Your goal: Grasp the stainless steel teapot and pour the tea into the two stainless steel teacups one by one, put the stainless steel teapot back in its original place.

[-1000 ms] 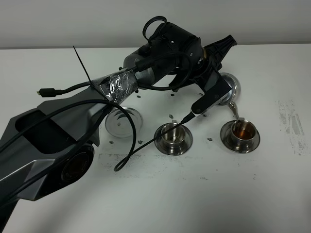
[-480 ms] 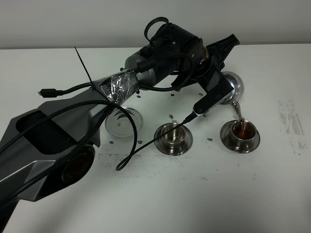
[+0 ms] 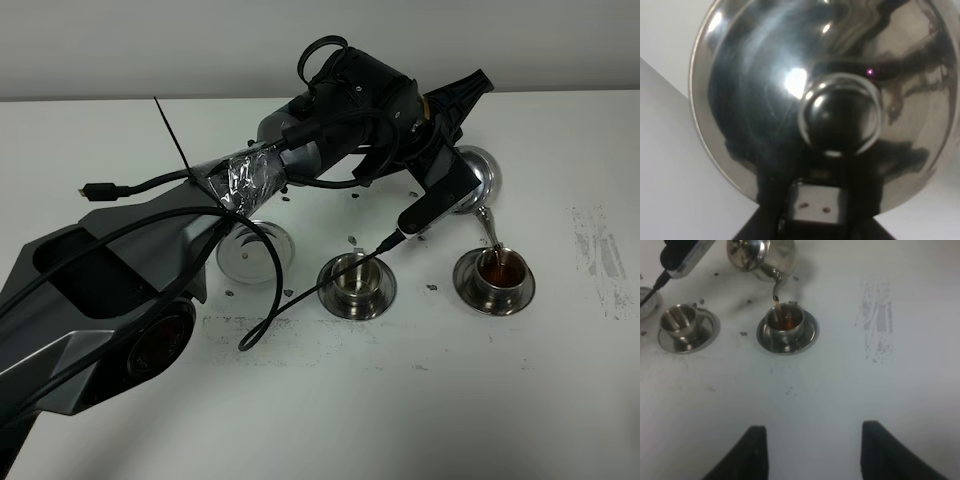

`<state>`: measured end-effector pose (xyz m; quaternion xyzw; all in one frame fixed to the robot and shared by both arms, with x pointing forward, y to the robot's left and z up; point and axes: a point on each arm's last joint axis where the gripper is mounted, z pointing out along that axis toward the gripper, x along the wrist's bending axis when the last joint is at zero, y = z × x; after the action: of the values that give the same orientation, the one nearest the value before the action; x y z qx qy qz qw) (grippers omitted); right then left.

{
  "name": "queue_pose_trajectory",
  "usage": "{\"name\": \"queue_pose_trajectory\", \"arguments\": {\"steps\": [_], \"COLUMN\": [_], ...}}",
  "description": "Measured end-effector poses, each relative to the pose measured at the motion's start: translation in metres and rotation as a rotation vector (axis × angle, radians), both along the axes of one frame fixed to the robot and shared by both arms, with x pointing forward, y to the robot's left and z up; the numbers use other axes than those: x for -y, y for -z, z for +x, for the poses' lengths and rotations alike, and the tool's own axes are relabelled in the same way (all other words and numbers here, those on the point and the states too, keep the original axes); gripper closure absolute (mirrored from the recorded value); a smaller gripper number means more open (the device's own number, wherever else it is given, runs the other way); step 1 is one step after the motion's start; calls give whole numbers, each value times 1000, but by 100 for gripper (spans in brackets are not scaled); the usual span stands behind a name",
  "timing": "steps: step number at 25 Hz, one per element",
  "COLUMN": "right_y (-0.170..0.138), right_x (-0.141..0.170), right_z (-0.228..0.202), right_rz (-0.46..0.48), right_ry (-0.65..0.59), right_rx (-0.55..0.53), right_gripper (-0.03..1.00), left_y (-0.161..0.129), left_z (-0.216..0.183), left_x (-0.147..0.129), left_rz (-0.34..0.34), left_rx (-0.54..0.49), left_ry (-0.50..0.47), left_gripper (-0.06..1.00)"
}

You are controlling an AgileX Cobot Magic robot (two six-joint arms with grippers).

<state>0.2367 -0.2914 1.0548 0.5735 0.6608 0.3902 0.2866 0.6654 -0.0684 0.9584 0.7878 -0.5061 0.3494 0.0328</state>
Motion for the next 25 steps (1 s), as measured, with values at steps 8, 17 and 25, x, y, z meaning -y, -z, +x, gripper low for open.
{"name": "queue_pose_trajectory", "arguments": {"steps": [8, 17, 25], "right_y": [0, 0, 0], "right_x": [0, 0, 0], "right_z": [0, 0, 0], "right_rz": [0, 0, 0], "right_ry": [0, 0, 0], "right_rx": [0, 0, 0], "right_gripper": [56, 56, 56], "left_y": [0, 0, -1], "left_z": [1, 1, 2], "left_x": [-1, -1, -2], "left_rz": [20, 22, 26], "left_rx": [19, 21, 29], "left_ry": [3, 3, 4], "left_gripper": [75, 75, 75]}}
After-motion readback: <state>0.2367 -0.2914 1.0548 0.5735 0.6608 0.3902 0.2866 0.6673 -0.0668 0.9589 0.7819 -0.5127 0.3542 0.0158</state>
